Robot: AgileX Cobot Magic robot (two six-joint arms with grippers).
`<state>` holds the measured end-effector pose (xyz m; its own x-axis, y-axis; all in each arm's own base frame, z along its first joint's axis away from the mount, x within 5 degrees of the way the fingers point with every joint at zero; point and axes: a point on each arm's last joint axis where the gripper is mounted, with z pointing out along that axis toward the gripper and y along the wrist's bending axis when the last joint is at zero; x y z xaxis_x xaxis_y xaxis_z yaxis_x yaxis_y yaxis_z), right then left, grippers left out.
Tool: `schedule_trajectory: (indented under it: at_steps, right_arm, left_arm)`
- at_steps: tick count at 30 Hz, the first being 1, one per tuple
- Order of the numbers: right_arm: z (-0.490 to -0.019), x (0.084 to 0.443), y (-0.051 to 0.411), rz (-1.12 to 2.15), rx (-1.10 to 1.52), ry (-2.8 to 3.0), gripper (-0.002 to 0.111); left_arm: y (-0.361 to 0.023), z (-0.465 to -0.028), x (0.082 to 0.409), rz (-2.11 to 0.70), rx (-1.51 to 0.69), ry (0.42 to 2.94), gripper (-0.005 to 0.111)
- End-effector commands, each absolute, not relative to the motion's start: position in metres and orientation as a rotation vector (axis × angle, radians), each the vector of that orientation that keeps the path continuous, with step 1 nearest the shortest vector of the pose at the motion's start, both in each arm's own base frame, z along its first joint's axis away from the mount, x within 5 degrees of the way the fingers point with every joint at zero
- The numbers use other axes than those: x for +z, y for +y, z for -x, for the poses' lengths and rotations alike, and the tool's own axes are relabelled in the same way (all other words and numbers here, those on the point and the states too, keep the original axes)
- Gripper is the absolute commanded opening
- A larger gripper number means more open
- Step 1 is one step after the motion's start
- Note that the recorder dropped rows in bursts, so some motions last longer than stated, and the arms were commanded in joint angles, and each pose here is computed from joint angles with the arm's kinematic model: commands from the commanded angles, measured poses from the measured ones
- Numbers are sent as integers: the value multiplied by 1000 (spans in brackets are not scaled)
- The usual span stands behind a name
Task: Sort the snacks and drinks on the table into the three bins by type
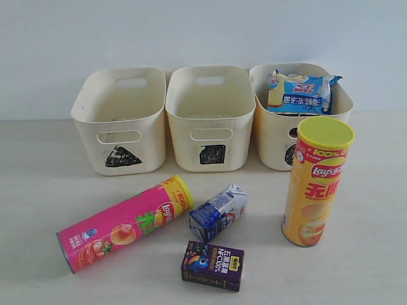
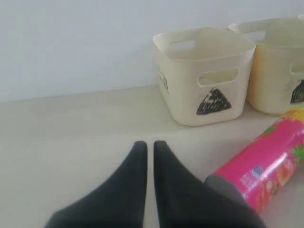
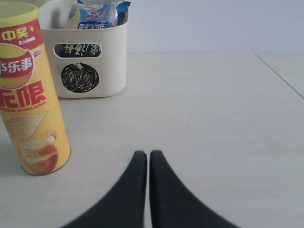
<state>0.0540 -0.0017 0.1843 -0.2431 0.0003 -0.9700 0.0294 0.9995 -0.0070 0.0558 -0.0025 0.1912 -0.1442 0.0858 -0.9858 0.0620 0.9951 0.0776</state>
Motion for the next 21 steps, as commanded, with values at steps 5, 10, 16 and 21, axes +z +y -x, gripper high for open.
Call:
schedule_trajectory:
  at_steps: [5,10,16,21]
  right_arm:
    - [-54,184,-2,-14,-35,1805,0]
    - [-54,184,-2,-14,-35,1805,0]
    - [-54,184,-2,-14,-35,1805,0]
    - [-54,184,-2,-14,-35,1805,0]
  left_arm:
    - [-3,-55,223,147,-268,1373,4]
    - [0,-45,250,197,-388,1040,4]
    - [-1,-49,282,180,-377,1035,4]
    - [-3,-72,312,167,-352,1115,4]
